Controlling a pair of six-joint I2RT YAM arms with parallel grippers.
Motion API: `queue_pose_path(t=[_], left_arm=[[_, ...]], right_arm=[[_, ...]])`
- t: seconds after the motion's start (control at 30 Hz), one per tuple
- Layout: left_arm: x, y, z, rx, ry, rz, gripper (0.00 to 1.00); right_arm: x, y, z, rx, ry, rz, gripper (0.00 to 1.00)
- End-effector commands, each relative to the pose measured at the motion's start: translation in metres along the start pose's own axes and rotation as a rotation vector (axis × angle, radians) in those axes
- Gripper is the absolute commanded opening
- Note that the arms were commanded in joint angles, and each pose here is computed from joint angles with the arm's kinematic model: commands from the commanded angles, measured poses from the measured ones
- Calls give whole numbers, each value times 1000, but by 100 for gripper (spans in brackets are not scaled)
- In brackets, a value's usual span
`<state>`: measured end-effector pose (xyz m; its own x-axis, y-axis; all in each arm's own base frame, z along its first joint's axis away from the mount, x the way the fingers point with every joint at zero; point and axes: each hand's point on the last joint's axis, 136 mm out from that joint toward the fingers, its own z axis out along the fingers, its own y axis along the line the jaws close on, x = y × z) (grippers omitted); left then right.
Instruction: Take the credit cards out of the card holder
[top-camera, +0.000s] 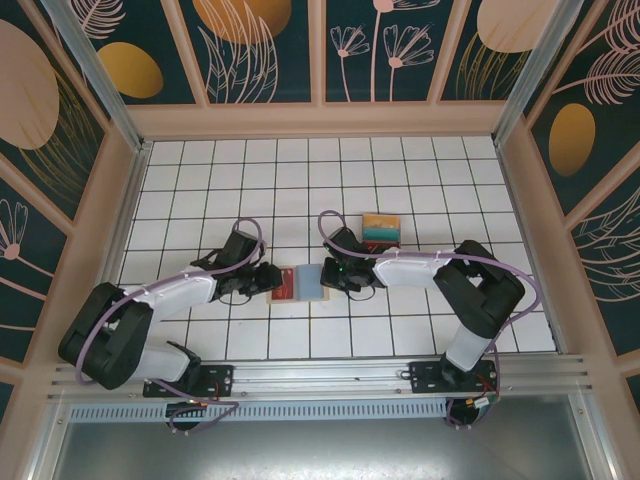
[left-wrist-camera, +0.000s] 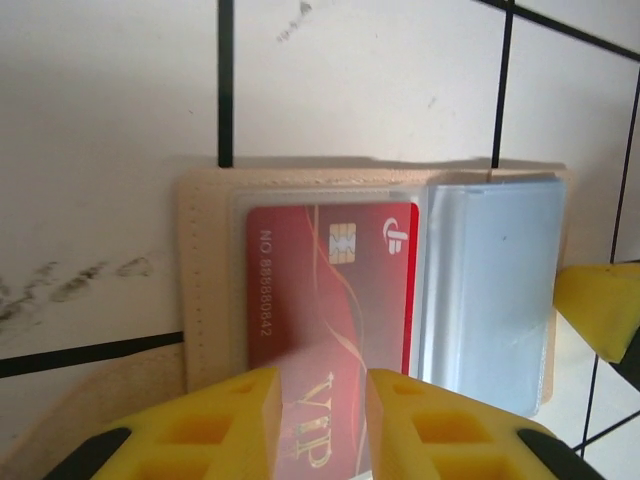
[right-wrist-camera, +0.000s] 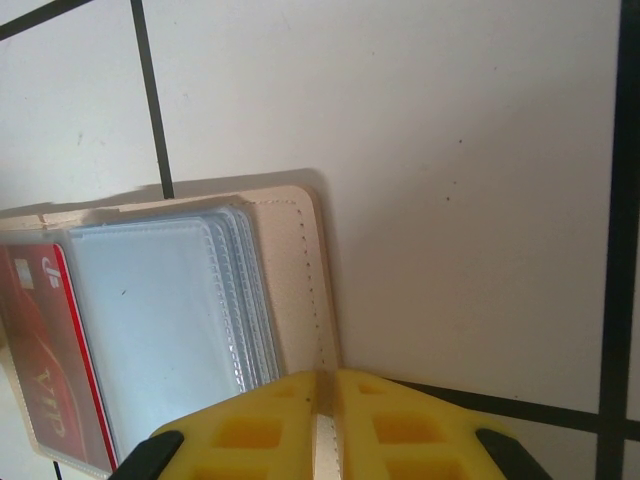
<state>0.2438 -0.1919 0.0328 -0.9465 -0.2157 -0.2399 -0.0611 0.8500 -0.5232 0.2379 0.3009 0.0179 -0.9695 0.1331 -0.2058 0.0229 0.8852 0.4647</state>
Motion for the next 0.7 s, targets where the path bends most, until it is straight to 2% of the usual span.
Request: queue_pose_path(t=[0.0,0.33,0.67], left_arm=[[6,8,2,-38,20,-14,30],[19,7,15,-11,96,-11,30],[22,-6,18,39,117,15,30]], right_arm=[[16,-12,7,44,51,1,15],[17,-12,8,41,51,3,15],[18,-12,9,42,54,3,15]])
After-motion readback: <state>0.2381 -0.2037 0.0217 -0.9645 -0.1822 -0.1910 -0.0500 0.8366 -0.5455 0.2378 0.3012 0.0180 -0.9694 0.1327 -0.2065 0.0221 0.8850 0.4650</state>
